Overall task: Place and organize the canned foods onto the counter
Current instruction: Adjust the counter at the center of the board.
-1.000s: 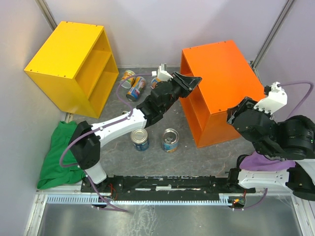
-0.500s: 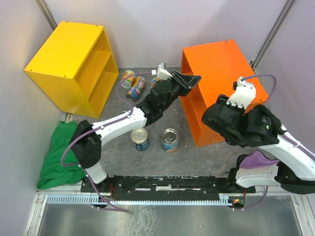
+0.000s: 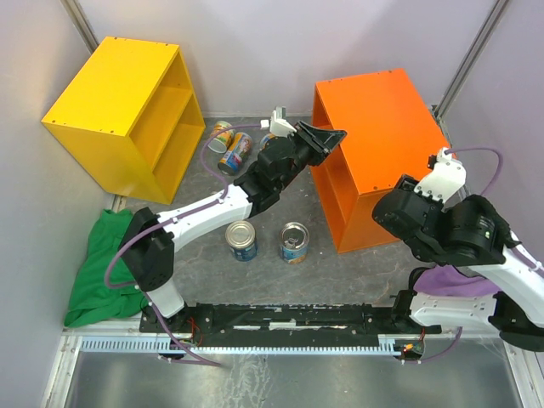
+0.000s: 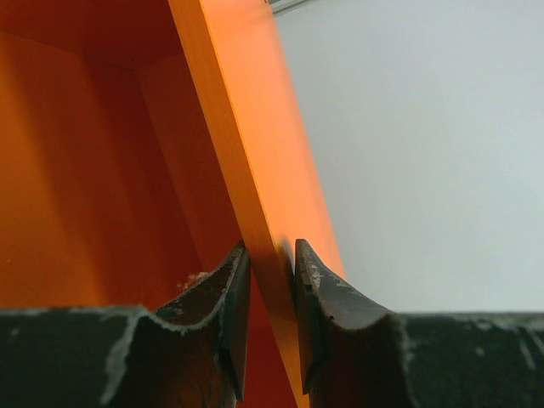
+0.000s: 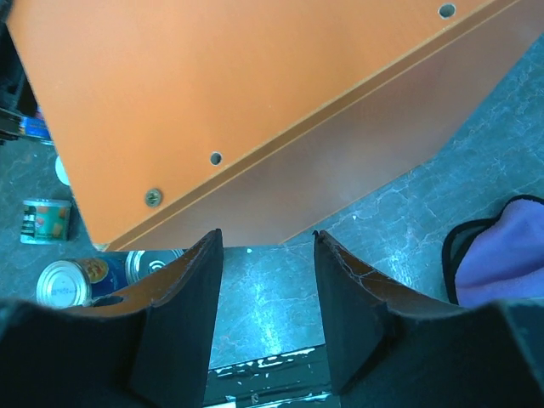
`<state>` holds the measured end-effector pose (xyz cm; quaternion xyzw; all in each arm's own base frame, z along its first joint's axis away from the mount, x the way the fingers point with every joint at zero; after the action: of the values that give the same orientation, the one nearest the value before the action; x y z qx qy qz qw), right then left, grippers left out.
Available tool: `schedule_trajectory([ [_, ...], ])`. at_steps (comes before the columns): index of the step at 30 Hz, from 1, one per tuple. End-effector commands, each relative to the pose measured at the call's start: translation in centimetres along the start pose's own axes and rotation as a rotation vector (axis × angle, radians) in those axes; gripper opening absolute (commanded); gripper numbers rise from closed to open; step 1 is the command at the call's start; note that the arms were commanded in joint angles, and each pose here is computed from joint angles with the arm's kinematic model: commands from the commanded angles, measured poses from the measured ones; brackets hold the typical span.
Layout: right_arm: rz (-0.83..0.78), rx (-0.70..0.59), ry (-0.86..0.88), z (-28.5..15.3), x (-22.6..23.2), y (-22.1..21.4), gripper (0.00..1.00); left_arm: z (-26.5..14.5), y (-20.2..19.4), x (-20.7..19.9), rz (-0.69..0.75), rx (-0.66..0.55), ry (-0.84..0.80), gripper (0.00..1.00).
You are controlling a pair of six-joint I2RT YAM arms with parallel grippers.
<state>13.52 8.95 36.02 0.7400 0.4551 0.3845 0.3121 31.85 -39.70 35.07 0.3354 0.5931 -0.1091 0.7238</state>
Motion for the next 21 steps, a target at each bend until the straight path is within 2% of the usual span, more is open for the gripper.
schedule_trajectory([
  [1,-0.105,0.029,-0.117,0.3,-2.9,-1.1,0.55,-0.1,2.3,4.8,0.093,-0.058,0.18,0.03],
  [7,-0.067,0.014,-0.172,1.2,-3.9,-0.8,0.55,-0.1,3.0,4.8,0.096,-0.065,0.178,0.03],
  [21,0.019,0.105,-0.246,7.3,-3.9,0.5,0.55,-0.6,2.5,5.5,0.088,-0.03,0.165,0.03],
])
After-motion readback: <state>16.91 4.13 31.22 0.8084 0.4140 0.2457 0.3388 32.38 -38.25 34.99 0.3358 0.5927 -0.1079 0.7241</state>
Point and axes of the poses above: each gripper's point midway between its finger pads, its own z axis out along the fingers, its own x axis along the line the jaws close on, y = z × x, the point moved 5 cm from there along -z, back along the fingers, and after that the axes turned 1 degree about z, right-handed, at the moved point
